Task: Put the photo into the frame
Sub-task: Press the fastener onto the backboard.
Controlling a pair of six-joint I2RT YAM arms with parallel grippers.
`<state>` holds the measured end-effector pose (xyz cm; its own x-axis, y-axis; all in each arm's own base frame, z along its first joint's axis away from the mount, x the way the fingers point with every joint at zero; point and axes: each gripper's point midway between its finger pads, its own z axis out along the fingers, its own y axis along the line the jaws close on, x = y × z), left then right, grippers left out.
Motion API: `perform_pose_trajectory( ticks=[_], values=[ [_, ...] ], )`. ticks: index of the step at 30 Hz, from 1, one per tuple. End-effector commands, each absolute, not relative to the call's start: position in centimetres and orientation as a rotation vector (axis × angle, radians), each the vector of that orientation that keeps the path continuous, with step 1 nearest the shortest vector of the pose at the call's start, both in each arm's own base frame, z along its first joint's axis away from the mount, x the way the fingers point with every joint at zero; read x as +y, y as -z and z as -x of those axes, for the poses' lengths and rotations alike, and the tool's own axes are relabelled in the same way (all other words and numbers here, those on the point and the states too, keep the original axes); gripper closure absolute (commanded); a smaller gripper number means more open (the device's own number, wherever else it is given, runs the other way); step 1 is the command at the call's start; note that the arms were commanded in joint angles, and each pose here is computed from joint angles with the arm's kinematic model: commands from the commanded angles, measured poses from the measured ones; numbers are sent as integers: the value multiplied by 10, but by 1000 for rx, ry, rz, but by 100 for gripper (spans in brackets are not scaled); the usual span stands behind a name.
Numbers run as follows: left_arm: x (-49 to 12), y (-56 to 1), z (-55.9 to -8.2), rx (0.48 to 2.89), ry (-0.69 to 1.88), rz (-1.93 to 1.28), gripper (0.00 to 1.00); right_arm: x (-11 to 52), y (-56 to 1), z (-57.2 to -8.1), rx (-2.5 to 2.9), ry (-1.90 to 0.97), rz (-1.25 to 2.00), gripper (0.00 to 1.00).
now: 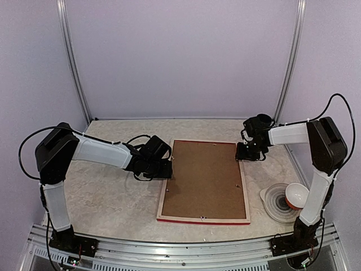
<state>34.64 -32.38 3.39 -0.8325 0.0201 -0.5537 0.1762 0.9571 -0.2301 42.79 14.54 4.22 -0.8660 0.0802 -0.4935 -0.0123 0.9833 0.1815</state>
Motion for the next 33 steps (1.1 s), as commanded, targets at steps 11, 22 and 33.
perform_pose_trajectory(
  ticks=[11,22,33],
  values=[
    [-324,-35,-348,2530,383,-123,39,140,-23,-429,2646,-212,-62,62],
    [-322,-32,-346,2534,379,-123,39,136,-22,-429,2640,-217,-88,67],
    [-318,-33,-344,2530,374,-118,39,141,-44,-432,2584,-331,-130,61]
  ],
)
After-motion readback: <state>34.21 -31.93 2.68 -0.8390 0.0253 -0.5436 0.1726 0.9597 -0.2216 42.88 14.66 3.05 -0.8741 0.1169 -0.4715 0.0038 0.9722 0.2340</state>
